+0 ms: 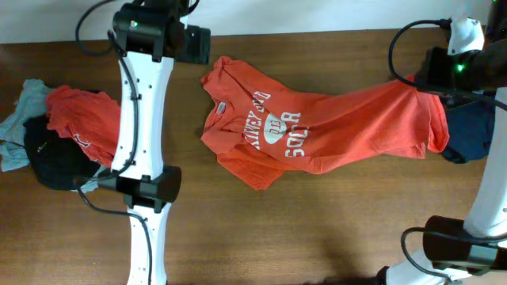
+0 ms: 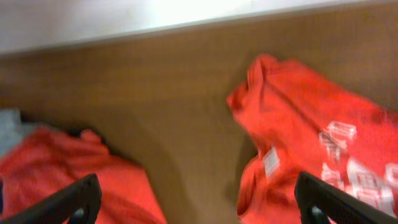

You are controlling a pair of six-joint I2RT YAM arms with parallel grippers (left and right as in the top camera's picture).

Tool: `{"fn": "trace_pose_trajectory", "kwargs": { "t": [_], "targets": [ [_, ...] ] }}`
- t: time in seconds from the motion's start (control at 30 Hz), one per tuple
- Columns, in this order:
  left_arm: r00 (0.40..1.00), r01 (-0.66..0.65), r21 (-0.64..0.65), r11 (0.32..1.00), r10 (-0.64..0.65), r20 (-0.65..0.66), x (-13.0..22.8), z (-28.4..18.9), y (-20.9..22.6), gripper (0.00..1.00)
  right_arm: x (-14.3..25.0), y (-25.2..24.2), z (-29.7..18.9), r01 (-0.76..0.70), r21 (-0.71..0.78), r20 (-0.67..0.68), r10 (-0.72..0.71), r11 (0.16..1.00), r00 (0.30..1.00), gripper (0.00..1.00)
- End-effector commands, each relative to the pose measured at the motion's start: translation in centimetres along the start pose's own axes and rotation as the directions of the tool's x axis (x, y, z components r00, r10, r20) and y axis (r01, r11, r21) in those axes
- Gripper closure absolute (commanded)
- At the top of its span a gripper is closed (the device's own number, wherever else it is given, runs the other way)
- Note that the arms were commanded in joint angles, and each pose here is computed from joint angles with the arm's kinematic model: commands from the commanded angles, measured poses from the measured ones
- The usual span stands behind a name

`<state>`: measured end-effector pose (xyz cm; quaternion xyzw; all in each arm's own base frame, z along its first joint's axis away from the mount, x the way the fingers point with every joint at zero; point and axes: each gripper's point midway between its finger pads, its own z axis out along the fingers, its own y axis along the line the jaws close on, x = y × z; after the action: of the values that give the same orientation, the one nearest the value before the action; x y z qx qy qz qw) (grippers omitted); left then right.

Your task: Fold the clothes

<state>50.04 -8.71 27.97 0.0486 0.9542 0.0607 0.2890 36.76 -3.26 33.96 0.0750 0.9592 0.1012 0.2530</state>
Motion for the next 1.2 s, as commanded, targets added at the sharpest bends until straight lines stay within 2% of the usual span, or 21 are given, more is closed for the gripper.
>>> {"fn": "trace_pose_trajectory", "kwargs": {
  "t": [0.0,0.03,0.1,0.2,0.27,0.37,0.53,0.6,0.77,0.93,1.1,1.17],
  "targets": [
    [0.999,-0.033,0.248,0.968,0.03,0.014,0.8,-4.3,-3.6,0.01,-0.2,-0.4,-0.3,0.01,0.013,0.016,-0.01,1.0,1.0,0.96],
    [0.999,-0.047,0.303,0.952,0.046,0.01,1.0,-4.5,-5.0,0.01,-0.3,-0.4,-0.3,0.01,0.013,0.019,-0.01,1.0,1.0,0.96],
    [0.996,-0.078,0.311,0.947,0.084,-0.006,1.5,-4.3,-6.3,0.01,-0.3,-0.4,-0.3,0.01,0.013,0.019,-0.01,1.0,1.0,0.96],
    [0.987,-0.123,0.278,0.953,0.147,-0.068,3.0,-2.8,-7.7,0.01,-0.3,-0.4,-0.3,0.022,0.014,0.018,-0.022,1.0,1.0,0.96],
    [0.97,-0.145,0.226,0.963,0.184,-0.162,5.0,-0.7,-7.8,0.01,-0.3,-0.4,-0.3,0.027,0.014,0.019,-0.027,1.0,0.999,0.96],
    [0.945,-0.098,0.204,0.974,0.156,-0.289,7.8,0.8,-7.8,0.01,-0.3,-0.4,-0.3,0.029,0.014,0.019,-0.03,0.999,0.999,0.96],
    [0.902,-0.043,0.136,0.99,0.097,-0.421,11.5,1.2,-6.5,0.01,-0.5,-0.6,0.1,0.031,0.014,0.014,-0.031,0.999,0.999,0.96],
    [0.891,-0.032,0.131,0.991,0.087,-0.445,12.4,1.3,-6.9,0.01,-0.6,-0.7,0.7,0.028,0.013,0.004,-0.028,1.0,1.0,0.96],
    [0.855,-0.101,0.163,0.981,0.169,-0.49,15.9,3.1,-10.0,0.05,-0.5,-1.0,2.5,0.015,0.004,-0.046,-0.015,1.0,0.999,0.96],
    [0.762,-0.205,0.193,0.96,0.28,-0.584,22.9,5.8,-13.1,0.09,-0.6,-1.0,2.5,0.016,0.005,-0.042,-0.016,1.0,0.999,0.96],
    [0.7,-0.27,0.207,0.94,0.339,-0.628,27.0,6.7,-14.1,0.11,-0.6,-1.0,2.5,0.016,0.004,-0.043,-0.016,1.0,0.999,0.96],
    [0.694,-0.286,0.216,0.933,0.358,-0.625,27.8,7.0,-14.8,0.11,-0.5,-1.0,2.5,0.015,0.004,-0.044,-0.015,1.0,0.999,0.96]
  ]
}}
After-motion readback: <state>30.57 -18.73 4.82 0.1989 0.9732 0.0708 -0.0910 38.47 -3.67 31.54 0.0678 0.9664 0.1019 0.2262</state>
